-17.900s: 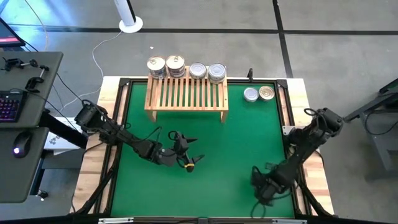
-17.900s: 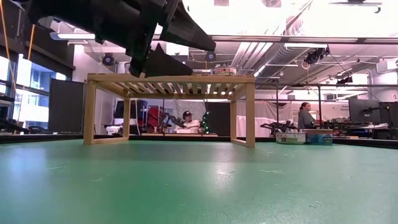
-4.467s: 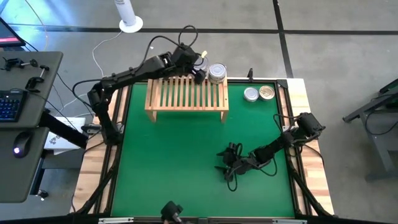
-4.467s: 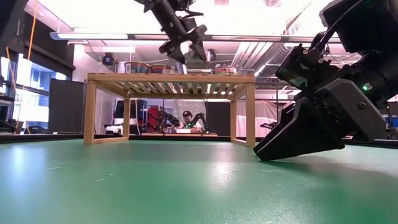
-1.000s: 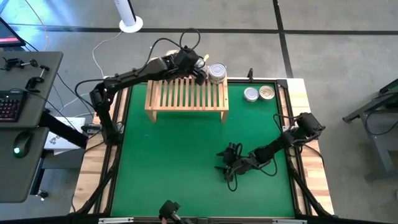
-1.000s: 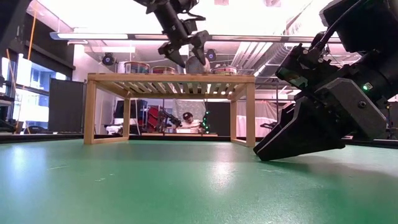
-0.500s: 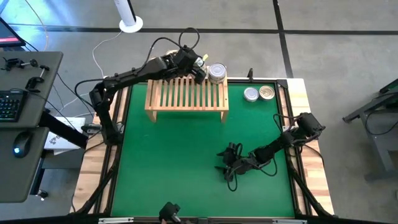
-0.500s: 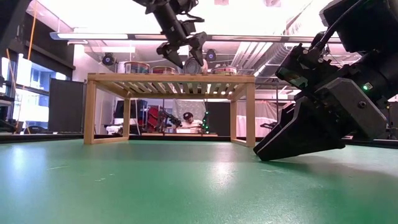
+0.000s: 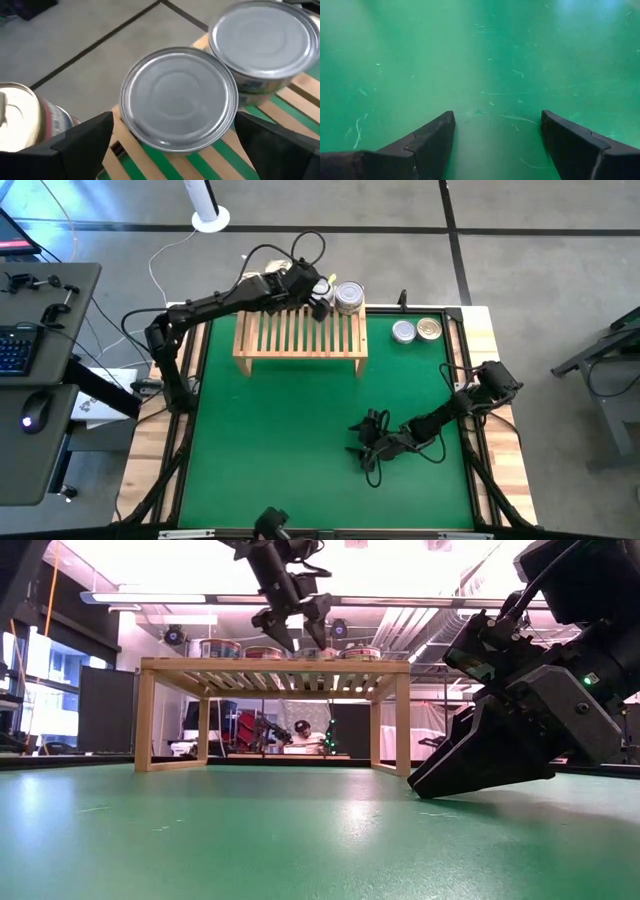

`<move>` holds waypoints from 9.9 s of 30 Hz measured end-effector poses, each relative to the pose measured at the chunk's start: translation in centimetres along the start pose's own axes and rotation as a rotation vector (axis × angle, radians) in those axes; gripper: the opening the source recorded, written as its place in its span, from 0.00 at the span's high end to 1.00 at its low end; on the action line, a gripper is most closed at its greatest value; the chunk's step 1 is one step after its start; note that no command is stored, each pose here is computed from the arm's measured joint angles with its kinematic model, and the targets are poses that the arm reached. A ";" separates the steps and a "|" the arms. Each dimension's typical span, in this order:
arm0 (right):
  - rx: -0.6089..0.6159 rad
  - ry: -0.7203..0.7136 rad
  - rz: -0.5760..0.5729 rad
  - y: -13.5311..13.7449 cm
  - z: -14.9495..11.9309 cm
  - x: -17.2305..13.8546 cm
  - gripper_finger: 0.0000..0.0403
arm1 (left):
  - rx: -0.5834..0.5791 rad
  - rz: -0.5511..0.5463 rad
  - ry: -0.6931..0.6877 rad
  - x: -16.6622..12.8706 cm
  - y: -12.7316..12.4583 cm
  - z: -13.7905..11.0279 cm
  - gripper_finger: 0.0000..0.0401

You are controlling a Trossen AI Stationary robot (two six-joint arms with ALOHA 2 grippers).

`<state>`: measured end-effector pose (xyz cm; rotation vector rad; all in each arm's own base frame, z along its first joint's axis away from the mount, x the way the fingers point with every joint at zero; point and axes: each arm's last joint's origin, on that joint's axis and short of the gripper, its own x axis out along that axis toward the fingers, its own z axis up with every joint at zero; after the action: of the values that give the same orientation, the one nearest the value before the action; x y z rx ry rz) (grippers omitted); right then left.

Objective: Stack canned seafood by type on shelf
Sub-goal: Stack the green white tuna can on top of the left green white tuna can on the shelf, then put the green white tuna can on the shelf

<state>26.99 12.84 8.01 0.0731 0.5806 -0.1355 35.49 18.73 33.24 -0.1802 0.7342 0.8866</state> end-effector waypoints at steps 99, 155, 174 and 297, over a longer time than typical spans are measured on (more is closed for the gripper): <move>0.281 0.127 -0.431 -14.9 3.9 -13.1 0.34 | 0.031 -0.475 -0.382 -12.9 -20.1 -25.2 0.00; 0.592 0.413 -0.156 -21.5 2.5 -6.2 1.00 | -0.113 -0.475 -0.427 -12.5 -19.5 -26.1 0.00; 0.463 0.405 0.068 -6.5 1.5 -7.0 1.00 | -0.109 -0.479 -0.429 -12.8 -19.6 -26.3 0.00; 0.022 -0.160 0.102 -0.5 -3.6 -1.6 0.27 | 0.240 -0.691 -0.101 -4.2 -22.4 -31.4 0.01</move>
<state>23.60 12.87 5.86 0.1119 0.4144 -0.0480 34.78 -11.76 9.28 -0.1589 0.6157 0.1463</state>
